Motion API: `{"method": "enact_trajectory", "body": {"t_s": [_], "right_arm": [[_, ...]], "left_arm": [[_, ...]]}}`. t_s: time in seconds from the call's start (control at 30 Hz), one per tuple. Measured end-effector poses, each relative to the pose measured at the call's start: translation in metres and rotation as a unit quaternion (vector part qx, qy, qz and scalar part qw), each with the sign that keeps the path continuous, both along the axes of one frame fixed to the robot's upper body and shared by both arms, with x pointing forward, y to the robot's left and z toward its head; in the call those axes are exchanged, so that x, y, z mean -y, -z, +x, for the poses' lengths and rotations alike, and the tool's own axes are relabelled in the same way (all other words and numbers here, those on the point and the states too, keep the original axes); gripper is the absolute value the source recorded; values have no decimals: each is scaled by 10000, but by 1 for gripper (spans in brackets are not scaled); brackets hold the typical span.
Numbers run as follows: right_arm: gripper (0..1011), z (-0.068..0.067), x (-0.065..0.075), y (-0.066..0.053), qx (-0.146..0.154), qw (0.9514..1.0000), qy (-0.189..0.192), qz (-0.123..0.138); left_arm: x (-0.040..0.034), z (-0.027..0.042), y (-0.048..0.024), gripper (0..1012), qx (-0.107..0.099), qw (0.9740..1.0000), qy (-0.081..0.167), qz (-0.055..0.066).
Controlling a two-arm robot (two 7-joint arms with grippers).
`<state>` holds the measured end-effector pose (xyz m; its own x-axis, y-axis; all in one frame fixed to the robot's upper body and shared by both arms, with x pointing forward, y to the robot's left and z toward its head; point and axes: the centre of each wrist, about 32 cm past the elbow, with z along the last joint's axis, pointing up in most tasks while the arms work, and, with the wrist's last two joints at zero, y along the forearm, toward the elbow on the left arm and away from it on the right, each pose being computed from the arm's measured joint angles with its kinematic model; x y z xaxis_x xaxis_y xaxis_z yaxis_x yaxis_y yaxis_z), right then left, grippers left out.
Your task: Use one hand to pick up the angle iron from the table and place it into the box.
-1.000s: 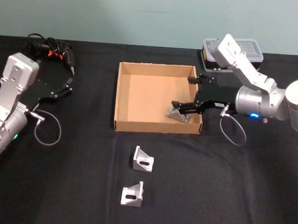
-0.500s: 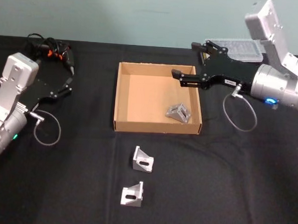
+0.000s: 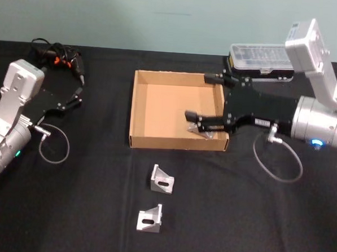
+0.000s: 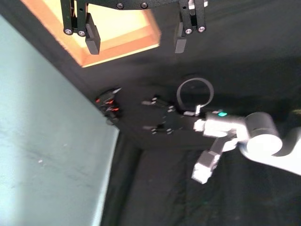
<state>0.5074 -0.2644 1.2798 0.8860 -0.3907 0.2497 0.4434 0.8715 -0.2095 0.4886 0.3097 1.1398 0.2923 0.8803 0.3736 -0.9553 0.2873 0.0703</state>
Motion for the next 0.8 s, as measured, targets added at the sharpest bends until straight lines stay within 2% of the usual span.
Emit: {"method": "enact_trajectory", "body": {"t_s": [0.1, 0.33, 0.57, 0.73, 0.8], "right_arm": [[1000, -72, -9, 62, -128, 9998, -123, -98], [1000, -138, -47, 190, -327, 9989, -255, -206], [1000, -148, -114, 356, -537, 9973, -377, -339], [1000, -129, -194, 534, -726, 9948, -488, -526], [1000, -120, -208, 572, -769, 9942, -501, -560]], "left_arm": [[0, 0, 0, 1000, 0, 10000, 0, 0], [0, 0, 0, 1000, 0, 10000, 0, 0], [0, 0, 0, 1000, 0, 10000, 0, 0], [0, 0, 0, 1000, 0, 10000, 0, 0], [0, 0, 0, 1000, 0, 10000, 0, 0]]}}
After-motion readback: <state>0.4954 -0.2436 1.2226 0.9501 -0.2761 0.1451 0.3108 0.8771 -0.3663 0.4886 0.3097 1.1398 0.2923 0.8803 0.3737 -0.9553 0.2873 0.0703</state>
